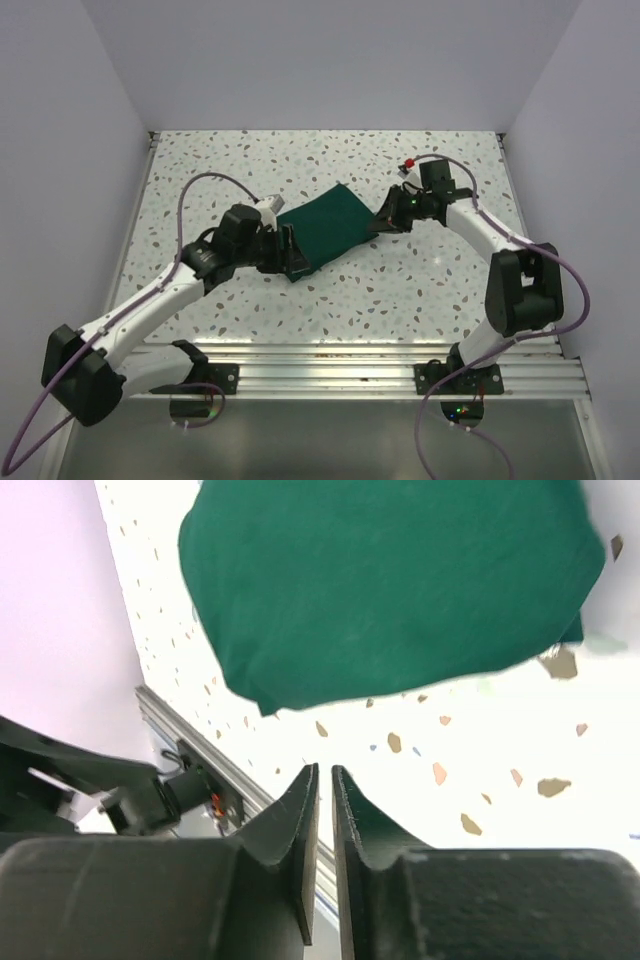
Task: Prepare the surgical pack
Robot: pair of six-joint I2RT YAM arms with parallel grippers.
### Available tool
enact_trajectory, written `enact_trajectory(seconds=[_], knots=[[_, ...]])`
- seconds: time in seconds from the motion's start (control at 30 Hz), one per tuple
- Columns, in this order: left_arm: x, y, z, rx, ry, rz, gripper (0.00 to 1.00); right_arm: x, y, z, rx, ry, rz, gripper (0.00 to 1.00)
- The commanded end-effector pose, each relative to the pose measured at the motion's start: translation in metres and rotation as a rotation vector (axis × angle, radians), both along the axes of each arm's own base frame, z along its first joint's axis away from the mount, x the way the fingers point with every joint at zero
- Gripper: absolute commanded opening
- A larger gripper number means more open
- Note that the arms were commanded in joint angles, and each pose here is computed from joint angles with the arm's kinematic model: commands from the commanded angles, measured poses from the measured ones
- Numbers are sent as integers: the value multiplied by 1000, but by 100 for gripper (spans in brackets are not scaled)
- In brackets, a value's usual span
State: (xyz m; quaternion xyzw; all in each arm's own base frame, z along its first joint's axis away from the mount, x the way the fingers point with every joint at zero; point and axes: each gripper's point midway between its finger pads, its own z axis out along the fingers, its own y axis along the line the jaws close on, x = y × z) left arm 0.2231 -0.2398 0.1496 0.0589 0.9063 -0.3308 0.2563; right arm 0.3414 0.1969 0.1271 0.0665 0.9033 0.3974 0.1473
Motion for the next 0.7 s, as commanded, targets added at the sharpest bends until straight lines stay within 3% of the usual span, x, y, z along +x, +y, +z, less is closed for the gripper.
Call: enact_trajectory(seconds=[0.0, 0.03, 0.07, 0.1, 0.23, 0.27, 0.37, 0.4, 0.53, 0.63, 0.67], knots=[[9, 10, 29, -53, -64, 119, 64, -23, -11, 3, -53, -6, 27, 15], [11, 10, 36, -67, -83, 129, 65, -26, -12, 0, -59, -4, 27, 16], [14, 11, 43, -81, -101, 146, 72, -32, -13, -6, -62, 10, 27, 19], [17, 11, 51, -91, -119, 157, 99, -34, -14, -7, -63, 11, 23, 21], [23, 15, 56, -86, -133, 193, 100, -45, -19, -19, -80, 36, 1, 37], [24, 15, 56, -92, -130, 201, 100, -48, -21, -23, -93, 46, -5, 50], [23, 14, 54, -112, -118, 210, 100, -52, -26, -24, -119, 48, -17, 77], [21, 15, 51, -121, -115, 213, 100, -53, -26, -23, -123, 44, -17, 98], [13, 14, 47, -181, -100, 225, 100, -62, -25, -24, -96, 73, -29, 99], [5, 11, 42, -242, -79, 229, 100, -75, -12, -24, 5, 97, 3, 99], [3, 11, 43, -267, -65, 241, 100, -71, -8, -14, 44, 38, 8, 99]])
